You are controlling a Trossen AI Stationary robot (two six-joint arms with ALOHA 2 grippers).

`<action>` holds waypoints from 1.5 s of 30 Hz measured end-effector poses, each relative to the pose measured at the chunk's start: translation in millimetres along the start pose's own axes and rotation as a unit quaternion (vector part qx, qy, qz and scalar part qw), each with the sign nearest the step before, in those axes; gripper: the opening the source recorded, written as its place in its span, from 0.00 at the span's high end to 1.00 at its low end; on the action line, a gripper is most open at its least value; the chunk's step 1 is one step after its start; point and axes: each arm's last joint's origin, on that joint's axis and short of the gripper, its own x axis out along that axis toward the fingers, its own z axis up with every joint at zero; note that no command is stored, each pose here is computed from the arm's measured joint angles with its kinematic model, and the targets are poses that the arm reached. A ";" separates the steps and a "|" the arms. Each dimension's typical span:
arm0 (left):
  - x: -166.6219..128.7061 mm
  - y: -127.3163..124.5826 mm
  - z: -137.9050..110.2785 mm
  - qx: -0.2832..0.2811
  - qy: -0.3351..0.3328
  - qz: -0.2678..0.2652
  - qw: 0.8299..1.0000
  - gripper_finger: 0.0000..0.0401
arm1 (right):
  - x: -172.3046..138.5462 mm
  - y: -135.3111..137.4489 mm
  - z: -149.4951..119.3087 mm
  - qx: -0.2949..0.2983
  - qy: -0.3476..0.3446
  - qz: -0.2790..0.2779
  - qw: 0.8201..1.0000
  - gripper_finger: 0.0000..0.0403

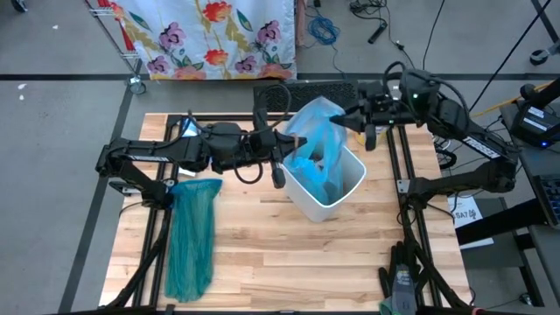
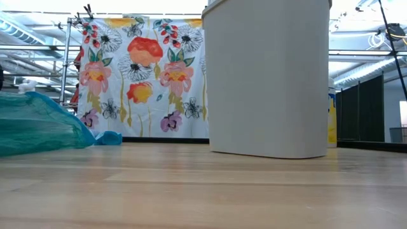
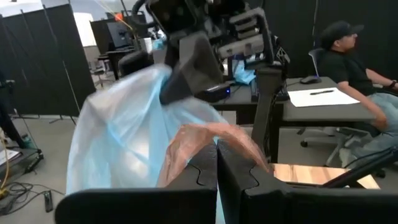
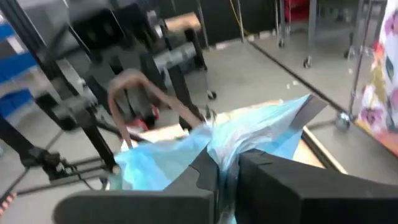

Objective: Place trash/remove bag and relplace
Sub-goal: Close the blue trash bag

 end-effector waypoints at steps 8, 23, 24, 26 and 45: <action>0.0 -0.2 0.0 0.000 0.000 -0.002 1.000 1.00 | -6.3 -6.4 -4.0 -0.011 0.022 -0.024 0.999 0.76; -1.3 -4.4 0.5 -0.001 -0.001 -0.009 1.000 1.00 | -81.4 -0.9 -32.0 0.028 0.125 -0.110 0.986 0.62; -1.3 -4.4 0.5 -0.001 -0.001 -0.009 1.000 1.00 | -83.6 0.1 -38.0 0.033 0.155 -0.110 0.981 0.66; -1.3 -4.4 0.4 -0.001 -0.001 -0.009 1.000 1.00 | -86.2 2.2 -47.9 0.032 0.207 -0.103 0.972 0.77; -1.3 -3.6 0.2 -0.002 0.001 0.005 1.000 1.00 | -42.9 11.3 -92.6 -0.058 0.129 -0.021 0.990 1.00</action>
